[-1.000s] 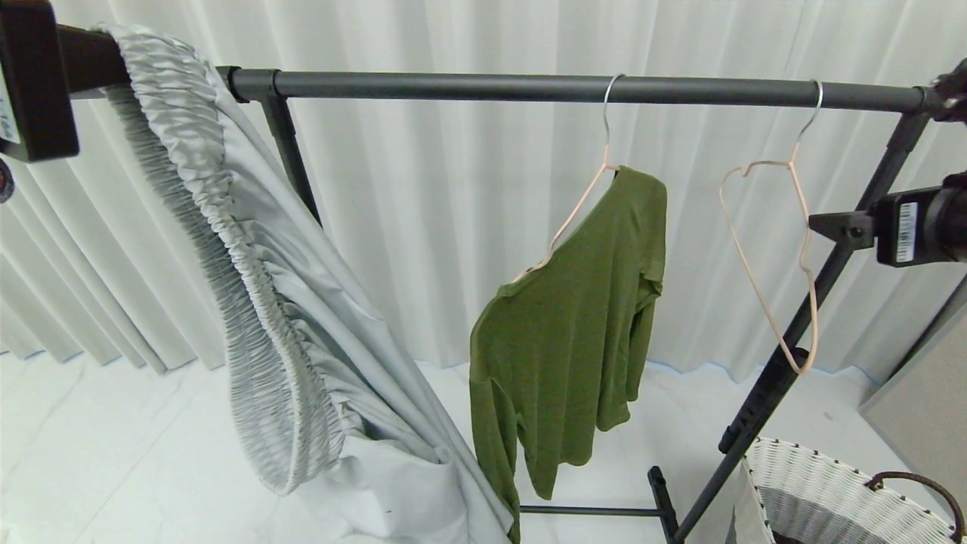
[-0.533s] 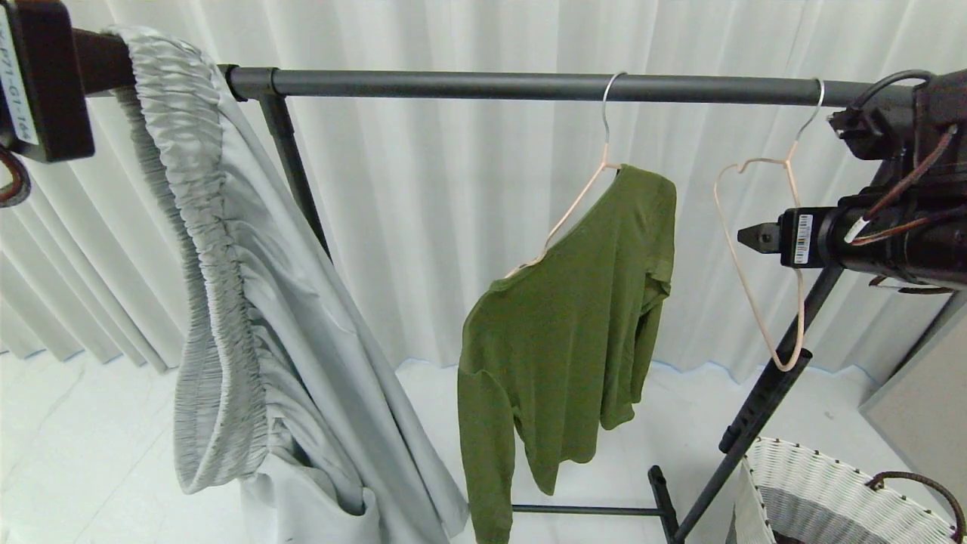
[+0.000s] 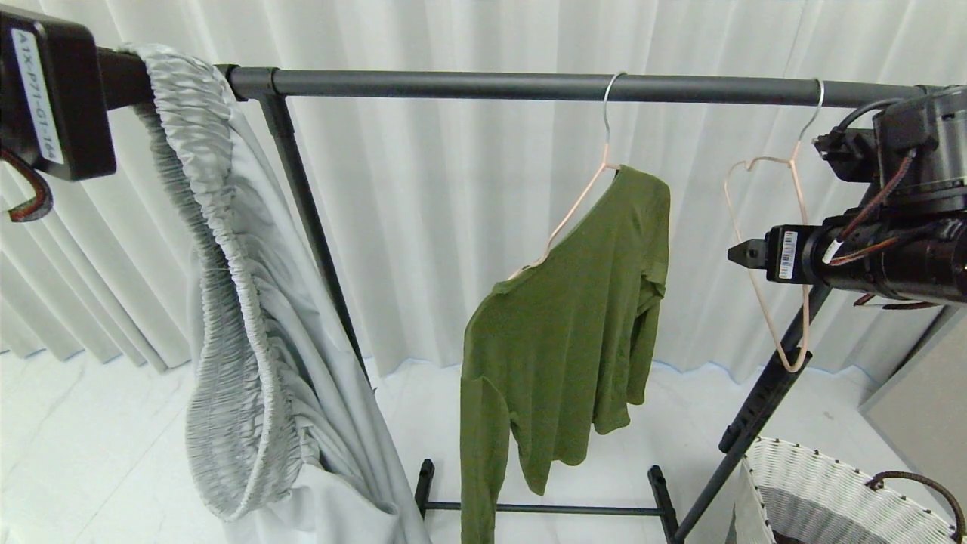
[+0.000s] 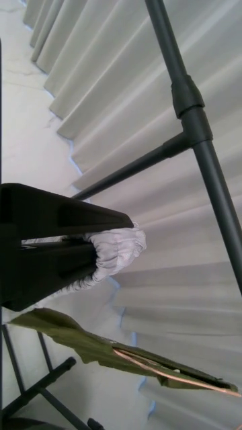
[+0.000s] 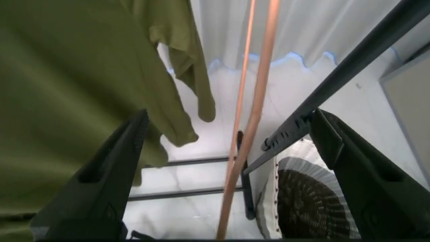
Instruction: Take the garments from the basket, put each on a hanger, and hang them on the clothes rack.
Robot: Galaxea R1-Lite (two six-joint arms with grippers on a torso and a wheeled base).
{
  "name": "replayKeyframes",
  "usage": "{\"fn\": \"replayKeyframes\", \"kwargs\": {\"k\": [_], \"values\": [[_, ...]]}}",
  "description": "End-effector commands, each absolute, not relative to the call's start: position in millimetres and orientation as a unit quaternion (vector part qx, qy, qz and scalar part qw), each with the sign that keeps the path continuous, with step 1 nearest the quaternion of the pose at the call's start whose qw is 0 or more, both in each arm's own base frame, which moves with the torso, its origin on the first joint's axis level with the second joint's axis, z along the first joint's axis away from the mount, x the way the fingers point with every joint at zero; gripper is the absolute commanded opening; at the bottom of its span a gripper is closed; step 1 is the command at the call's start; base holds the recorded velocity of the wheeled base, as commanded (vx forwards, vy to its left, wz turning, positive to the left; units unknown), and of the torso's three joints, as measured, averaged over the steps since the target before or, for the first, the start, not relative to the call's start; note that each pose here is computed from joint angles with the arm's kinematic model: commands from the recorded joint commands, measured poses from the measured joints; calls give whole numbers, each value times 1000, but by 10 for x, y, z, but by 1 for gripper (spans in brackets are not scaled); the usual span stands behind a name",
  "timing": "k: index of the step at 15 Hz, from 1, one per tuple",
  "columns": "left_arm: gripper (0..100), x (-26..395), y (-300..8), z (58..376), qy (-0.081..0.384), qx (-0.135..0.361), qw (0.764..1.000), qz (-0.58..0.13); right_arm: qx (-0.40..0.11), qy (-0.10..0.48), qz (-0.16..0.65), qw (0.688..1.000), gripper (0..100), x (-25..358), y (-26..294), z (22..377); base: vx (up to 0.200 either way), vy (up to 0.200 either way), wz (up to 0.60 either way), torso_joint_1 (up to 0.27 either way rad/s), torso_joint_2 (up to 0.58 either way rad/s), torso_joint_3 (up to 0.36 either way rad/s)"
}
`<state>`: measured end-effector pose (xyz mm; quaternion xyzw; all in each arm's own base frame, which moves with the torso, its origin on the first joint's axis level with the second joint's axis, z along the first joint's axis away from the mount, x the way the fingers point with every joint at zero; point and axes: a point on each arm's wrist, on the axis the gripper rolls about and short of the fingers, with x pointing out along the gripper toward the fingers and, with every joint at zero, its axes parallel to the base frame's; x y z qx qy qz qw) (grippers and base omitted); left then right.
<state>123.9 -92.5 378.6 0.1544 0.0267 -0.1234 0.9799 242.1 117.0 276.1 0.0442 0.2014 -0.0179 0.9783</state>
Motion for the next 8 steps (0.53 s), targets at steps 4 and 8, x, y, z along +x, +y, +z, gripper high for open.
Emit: {"fn": "replayKeyframes", "kwargs": {"k": [4,8], "values": [[0,1238,-925,3786,27,154,980,-124,44,198,-22,979,0,2407,1162,2778,0,0,0,0,0,0],[0,1238,-925,3788,26,154,980,-123,41,203,-22,978,0,2346,1129,2803,0,0,0,0,0,0]]}}
